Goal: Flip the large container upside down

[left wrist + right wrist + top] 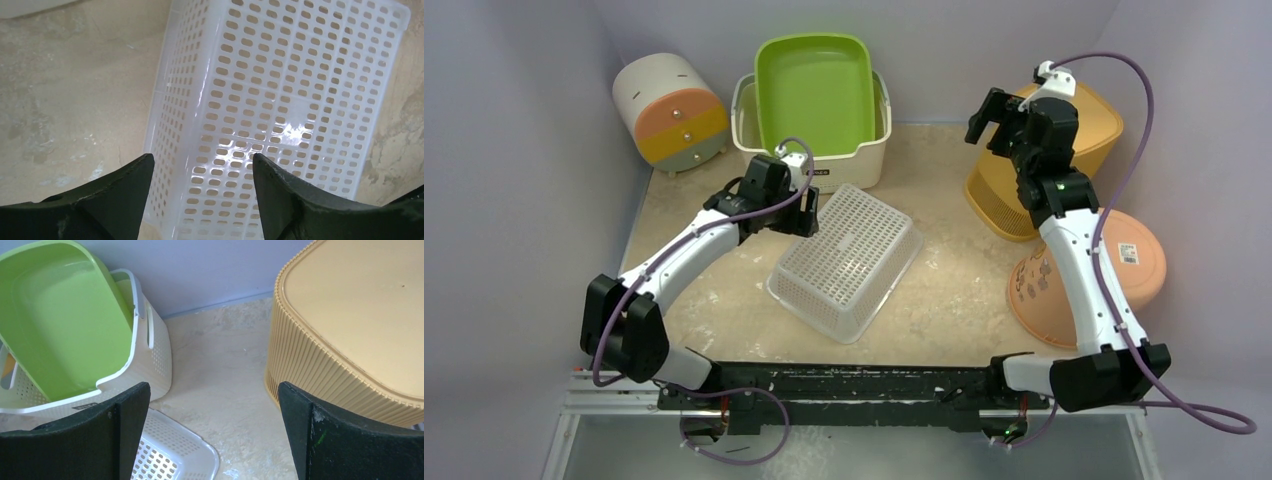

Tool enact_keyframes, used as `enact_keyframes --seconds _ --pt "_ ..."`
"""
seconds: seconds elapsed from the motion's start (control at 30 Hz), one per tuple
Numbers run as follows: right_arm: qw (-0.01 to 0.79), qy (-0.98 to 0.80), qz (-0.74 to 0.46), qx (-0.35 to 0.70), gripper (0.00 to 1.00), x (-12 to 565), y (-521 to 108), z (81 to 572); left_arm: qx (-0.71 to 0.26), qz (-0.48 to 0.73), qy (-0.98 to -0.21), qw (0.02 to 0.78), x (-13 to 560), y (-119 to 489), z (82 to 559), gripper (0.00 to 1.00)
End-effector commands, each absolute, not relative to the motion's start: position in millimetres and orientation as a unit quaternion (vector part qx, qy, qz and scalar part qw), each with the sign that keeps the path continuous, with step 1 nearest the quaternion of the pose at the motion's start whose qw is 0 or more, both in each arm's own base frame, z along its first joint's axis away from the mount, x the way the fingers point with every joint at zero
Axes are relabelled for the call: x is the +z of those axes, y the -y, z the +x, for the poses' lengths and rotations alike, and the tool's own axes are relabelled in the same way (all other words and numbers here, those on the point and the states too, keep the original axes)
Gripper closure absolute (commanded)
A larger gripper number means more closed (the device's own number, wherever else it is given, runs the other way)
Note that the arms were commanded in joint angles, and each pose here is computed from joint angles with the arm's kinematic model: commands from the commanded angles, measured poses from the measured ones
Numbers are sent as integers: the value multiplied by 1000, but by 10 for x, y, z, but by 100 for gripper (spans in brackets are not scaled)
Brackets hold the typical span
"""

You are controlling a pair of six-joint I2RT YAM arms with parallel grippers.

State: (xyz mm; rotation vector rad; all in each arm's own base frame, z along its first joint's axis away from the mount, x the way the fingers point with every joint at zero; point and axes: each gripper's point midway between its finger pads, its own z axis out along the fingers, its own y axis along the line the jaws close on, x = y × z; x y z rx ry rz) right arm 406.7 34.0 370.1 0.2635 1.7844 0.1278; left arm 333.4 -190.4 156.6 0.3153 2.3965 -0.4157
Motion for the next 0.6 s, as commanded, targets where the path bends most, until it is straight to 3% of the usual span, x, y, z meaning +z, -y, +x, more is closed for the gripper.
enact_keyframes --seconds 0.0,0.1,0.37,0.57 --pt "638 -760 107 60 0 3940 -338 4076 -208 134 -909 337 1508 2056 3279 30" --pt "636 -762 103 62 0 3948 -353 4067 -197 140 -920 309 1207 2022 3215 30" --pt "640 -760 98 57 0 4081 -331 4000 -282 122 -908 284 961 2356 3151 29" --pt "649 -752 103 52 0 4164 -297 3971 -311 160 -890 292 1074 3071 3125 28"
